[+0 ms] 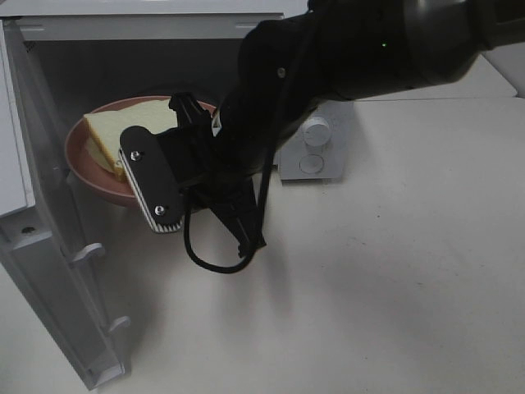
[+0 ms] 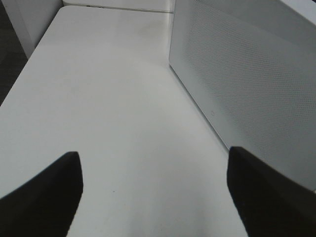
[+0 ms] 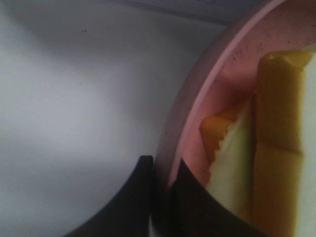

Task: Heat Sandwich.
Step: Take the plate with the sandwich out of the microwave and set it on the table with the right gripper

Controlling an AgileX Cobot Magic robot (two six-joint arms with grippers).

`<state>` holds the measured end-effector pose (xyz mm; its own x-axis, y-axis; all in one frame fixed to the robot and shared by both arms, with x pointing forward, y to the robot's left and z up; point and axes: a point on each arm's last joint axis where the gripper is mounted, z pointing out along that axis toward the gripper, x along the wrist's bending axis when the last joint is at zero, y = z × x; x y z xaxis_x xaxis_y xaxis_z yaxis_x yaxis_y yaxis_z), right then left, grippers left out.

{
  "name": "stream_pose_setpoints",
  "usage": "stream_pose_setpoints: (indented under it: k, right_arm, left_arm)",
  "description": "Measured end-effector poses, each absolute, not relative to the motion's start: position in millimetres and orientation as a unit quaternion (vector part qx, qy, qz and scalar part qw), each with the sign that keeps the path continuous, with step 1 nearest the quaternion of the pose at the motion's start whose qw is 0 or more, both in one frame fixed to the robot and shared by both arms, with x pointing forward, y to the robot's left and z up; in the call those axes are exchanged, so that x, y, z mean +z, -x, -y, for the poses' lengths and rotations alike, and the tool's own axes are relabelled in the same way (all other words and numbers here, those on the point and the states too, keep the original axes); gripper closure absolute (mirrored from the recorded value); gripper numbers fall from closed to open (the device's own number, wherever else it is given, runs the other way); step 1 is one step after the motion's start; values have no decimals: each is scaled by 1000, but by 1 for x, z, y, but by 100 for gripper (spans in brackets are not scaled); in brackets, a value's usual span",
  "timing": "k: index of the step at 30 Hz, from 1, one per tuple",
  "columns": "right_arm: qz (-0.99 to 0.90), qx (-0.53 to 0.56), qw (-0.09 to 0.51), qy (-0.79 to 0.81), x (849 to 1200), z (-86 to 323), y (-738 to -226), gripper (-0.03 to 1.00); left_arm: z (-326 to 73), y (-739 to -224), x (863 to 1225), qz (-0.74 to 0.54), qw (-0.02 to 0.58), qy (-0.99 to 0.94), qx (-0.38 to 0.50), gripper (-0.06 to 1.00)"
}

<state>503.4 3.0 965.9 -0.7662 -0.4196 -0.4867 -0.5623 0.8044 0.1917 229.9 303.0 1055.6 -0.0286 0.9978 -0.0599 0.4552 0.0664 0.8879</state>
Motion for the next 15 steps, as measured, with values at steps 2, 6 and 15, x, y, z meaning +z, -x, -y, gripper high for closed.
stream_pose_setpoints:
  k: [2, 6, 15]
  right_arm:
    - [-926, 160, 213, 268, 964, 9, -493, 89]
    - [-925, 157, 216, 269, 969, 24, -481, 89]
    - [-923, 146, 219, 280, 966, 55, -455, 89]
  left_arm:
    - [-303, -230, 1056, -623, 381, -583, 356, 18]
    - [-303, -230, 1056, -623, 381, -583, 356, 18]
    - [-303, -230, 1056, -623, 381, -583, 356, 18]
